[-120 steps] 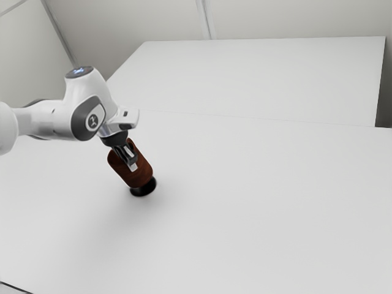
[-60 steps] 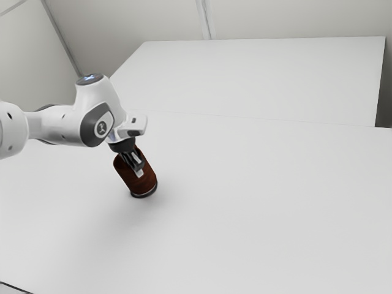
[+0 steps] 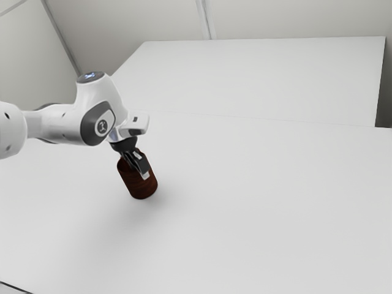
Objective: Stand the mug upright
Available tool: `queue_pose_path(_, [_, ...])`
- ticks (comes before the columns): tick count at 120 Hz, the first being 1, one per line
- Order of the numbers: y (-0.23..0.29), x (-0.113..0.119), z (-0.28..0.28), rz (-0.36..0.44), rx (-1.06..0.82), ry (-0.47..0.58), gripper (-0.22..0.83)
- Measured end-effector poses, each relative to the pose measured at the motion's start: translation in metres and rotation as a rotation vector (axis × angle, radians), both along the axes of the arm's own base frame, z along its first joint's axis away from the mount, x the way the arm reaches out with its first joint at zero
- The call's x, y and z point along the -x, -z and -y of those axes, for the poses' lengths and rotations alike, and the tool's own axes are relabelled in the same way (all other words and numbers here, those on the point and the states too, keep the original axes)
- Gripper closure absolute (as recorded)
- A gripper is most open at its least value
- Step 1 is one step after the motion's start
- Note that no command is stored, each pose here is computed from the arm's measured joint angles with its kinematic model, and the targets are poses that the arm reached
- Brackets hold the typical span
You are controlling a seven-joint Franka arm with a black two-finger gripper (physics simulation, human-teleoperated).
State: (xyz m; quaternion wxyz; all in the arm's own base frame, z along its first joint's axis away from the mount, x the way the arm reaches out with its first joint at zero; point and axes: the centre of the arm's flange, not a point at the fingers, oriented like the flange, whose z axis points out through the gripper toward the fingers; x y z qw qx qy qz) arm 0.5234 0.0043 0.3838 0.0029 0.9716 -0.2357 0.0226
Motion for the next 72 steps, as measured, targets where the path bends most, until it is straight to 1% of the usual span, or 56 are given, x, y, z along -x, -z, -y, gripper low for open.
queue_pose_path(16, [-0.031, 0.004, -0.005, 0.022, 0.0, -0.01, 0.14])
queue_pose_path(32, [-0.084, 0.006, -0.009, 0.06, 0.002, -0.039, 0.08])
queue_pose_path(43, [-0.137, -0.001, -0.008, 0.086, 0.002, -0.092, 0.05])
queue_pose_path(54, [-0.2, -0.007, -0.003, 0.124, 0.003, -0.133, 0.03])
queue_pose_path(60, [-0.219, -0.009, -0.002, 0.12, 0.005, -0.157, 0.03])
queue_pose_path(72, [-0.238, -0.023, -0.008, 0.082, 0.015, -0.212, 0.02])
